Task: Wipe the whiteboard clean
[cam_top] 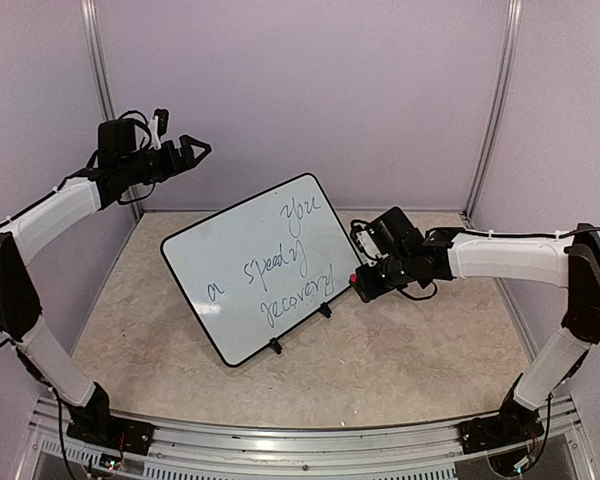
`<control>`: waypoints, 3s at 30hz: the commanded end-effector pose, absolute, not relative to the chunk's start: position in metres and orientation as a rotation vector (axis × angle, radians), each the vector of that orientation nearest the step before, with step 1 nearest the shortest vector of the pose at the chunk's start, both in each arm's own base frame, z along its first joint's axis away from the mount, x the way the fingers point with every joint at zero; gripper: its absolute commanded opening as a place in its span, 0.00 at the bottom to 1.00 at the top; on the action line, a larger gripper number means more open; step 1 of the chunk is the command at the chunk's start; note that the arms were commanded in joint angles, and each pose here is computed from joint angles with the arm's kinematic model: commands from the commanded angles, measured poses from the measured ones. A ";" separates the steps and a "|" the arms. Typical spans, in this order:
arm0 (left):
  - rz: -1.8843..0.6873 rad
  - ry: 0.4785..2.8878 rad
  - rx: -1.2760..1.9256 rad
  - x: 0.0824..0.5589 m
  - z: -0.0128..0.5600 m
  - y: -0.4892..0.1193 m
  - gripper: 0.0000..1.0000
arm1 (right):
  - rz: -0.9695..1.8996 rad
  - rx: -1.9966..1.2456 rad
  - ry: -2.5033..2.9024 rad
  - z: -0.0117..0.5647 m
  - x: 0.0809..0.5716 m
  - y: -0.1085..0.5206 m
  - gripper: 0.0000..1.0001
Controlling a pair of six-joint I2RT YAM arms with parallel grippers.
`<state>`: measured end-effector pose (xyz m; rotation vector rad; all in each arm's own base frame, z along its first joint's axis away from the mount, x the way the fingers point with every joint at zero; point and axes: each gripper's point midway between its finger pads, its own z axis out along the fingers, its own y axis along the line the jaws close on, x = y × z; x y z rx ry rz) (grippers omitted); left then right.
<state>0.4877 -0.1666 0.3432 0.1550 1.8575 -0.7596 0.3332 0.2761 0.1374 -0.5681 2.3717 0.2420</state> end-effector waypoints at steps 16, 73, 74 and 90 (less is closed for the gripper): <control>-0.787 2.190 0.446 0.481 0.237 -0.259 0.77 | 0.197 -0.505 2.054 0.282 0.410 0.300 0.26; -1.067 2.134 0.499 0.390 0.233 -0.313 0.00 | 0.341 -0.911 2.107 0.181 0.344 0.442 0.26; -1.070 2.129 0.501 0.390 0.233 -0.313 0.00 | 0.337 -0.913 2.118 0.175 0.342 0.439 0.26; -1.088 2.096 0.522 0.385 0.237 -0.314 0.00 | 0.484 -0.880 2.055 0.215 0.384 0.458 0.25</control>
